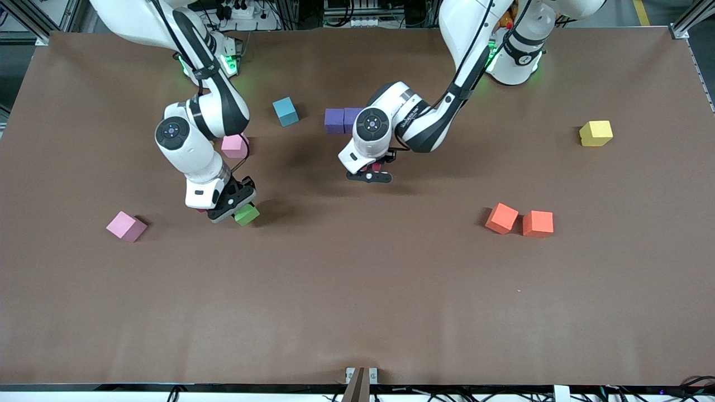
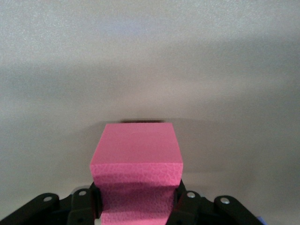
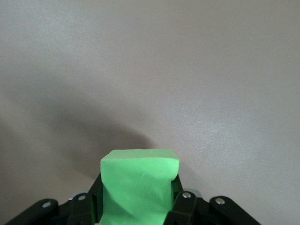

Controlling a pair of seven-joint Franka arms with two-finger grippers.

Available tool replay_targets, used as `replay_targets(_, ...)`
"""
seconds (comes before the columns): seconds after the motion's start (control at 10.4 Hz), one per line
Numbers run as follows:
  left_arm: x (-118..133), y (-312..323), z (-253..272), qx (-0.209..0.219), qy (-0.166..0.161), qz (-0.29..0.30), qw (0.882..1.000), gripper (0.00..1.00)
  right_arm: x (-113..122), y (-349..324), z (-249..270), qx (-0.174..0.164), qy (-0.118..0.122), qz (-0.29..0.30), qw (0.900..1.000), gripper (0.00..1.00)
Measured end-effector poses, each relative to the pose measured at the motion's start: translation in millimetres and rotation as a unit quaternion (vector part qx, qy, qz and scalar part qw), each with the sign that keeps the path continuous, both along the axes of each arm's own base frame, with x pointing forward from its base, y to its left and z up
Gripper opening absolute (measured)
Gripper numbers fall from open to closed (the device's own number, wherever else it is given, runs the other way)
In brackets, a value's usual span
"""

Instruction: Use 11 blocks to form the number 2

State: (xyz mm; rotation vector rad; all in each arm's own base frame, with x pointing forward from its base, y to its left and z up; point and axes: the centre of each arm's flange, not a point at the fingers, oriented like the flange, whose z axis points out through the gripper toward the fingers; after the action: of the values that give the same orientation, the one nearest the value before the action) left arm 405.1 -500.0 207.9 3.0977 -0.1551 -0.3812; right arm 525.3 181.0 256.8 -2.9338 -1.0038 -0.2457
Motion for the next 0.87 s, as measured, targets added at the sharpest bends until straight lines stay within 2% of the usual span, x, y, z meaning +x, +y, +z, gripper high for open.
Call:
replay_targets(0.58, 1, 5, -12, 0.008, 0.007, 0.004, 1.000, 0.56, 0, 0, 0, 0.000, 0.000, 0.001, 1.000, 0.56)
replay_targets(0.87, 8, 12, -12, 0.010, 0.009, 0.025, 1.000, 0.56, 0, 0, 0, 0.000, 0.000, 0.002, 1.000, 0.56)
